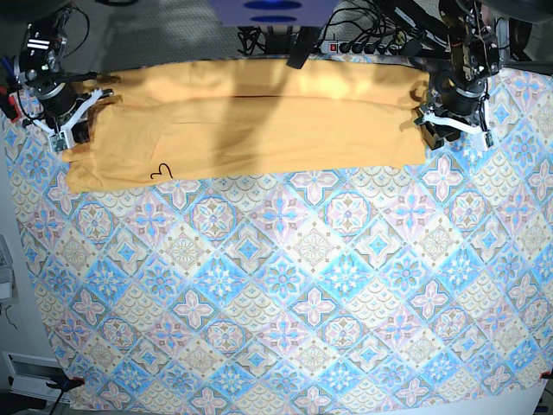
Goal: Fold the T-shirt properly
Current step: 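Lower both grippers and lay the folded edge along the collar, then release the strip ends and reposition both grippers on the folded strip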
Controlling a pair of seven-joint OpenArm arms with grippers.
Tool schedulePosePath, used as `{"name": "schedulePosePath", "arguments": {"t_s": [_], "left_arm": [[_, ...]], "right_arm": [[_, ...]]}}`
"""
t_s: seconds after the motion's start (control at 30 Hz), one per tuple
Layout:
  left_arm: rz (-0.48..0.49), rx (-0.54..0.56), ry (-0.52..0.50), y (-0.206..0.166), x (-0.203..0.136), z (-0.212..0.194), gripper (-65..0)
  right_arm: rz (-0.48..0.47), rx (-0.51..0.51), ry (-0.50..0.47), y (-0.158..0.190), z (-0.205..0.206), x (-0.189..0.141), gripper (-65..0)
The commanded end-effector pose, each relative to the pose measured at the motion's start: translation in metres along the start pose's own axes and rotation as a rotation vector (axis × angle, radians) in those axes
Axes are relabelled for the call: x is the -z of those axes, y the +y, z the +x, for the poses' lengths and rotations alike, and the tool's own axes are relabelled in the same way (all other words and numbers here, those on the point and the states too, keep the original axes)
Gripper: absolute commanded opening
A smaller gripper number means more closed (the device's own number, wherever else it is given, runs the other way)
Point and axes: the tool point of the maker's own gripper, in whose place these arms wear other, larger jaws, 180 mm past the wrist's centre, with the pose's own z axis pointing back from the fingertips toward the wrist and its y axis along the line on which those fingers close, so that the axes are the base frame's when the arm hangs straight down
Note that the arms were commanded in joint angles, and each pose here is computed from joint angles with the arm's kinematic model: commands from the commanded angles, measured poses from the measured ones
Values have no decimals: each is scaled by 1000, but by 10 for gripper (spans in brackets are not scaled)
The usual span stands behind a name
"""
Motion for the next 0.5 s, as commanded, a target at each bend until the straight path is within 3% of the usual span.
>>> {"name": "schedulePosePath", "arguments": {"t_s": [0.0,0.13,0.23,0.47], "left_arm": [[-4,11,-31,1,-3,9,-375],[-7,9,-31,0,-3,9,-375],[-14,10,-32,-2,-3,10,-374],[2,9,-28,4,-4,8,-374]], "right_arm": [[-27,3,-14,-9,3,-7,-562],[-85,44,-118,-19,28,-21,-501],[-80,20,-162,-14,45,-27,-480],[94,-48,-176,50,56,-16,-482]]}}
